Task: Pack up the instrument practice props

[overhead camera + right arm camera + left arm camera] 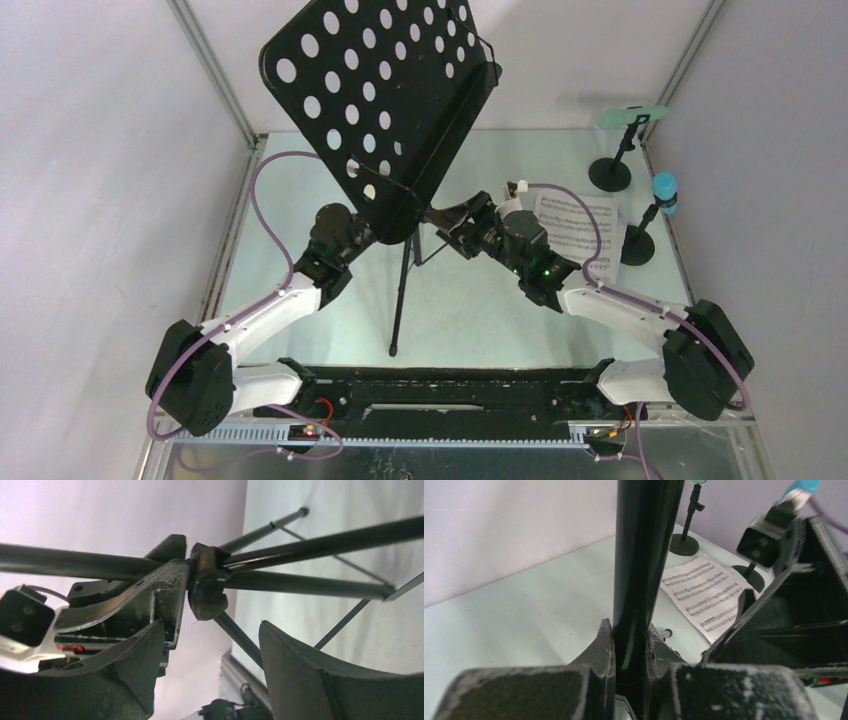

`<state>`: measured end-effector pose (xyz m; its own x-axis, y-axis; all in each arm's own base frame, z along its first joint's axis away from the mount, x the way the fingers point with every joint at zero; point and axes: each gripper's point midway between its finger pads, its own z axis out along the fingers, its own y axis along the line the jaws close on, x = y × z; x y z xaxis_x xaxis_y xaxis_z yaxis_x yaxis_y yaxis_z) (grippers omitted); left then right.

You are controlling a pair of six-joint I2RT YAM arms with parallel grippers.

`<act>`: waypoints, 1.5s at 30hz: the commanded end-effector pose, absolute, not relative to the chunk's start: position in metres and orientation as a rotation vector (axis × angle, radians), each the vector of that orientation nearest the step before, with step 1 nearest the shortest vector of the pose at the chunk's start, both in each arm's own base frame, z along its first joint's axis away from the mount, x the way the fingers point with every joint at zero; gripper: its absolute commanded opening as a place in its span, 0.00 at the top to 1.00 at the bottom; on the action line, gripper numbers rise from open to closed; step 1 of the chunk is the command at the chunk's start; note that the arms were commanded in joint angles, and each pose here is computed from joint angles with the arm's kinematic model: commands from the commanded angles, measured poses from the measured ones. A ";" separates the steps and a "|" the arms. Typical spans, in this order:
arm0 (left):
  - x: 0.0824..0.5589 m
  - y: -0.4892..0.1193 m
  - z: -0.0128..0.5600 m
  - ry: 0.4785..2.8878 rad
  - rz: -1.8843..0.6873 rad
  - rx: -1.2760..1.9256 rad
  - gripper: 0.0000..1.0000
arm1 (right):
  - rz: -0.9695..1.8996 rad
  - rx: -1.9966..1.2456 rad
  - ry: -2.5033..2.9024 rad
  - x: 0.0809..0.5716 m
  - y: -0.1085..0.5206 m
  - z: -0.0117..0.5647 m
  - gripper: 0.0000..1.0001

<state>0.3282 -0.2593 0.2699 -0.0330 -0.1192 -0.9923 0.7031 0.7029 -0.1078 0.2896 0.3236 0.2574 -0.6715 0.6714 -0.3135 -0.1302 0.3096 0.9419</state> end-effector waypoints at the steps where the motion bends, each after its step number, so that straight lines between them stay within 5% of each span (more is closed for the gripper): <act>1: 0.299 -0.273 0.205 1.718 -0.811 0.584 1.00 | 1.710 0.615 1.875 0.284 0.342 0.270 0.24; 11: 0.298 -0.275 0.204 1.722 -0.817 0.589 1.00 | 1.722 0.660 1.885 0.296 0.347 0.255 0.39; 20: 0.298 -0.275 0.204 1.719 -0.818 0.593 1.00 | 1.672 0.651 1.862 0.305 0.339 0.254 0.42; 33: 0.297 -0.275 0.203 1.720 -0.822 0.601 1.00 | 1.710 0.516 1.851 0.310 0.351 0.265 0.87; 39: 0.295 -0.277 0.204 1.713 -0.834 0.618 1.00 | 1.562 0.225 1.811 0.309 0.355 0.277 0.98; 45: 0.294 -0.278 0.204 1.707 -0.836 0.628 1.00 | 1.075 -0.396 1.571 0.295 0.360 0.290 1.00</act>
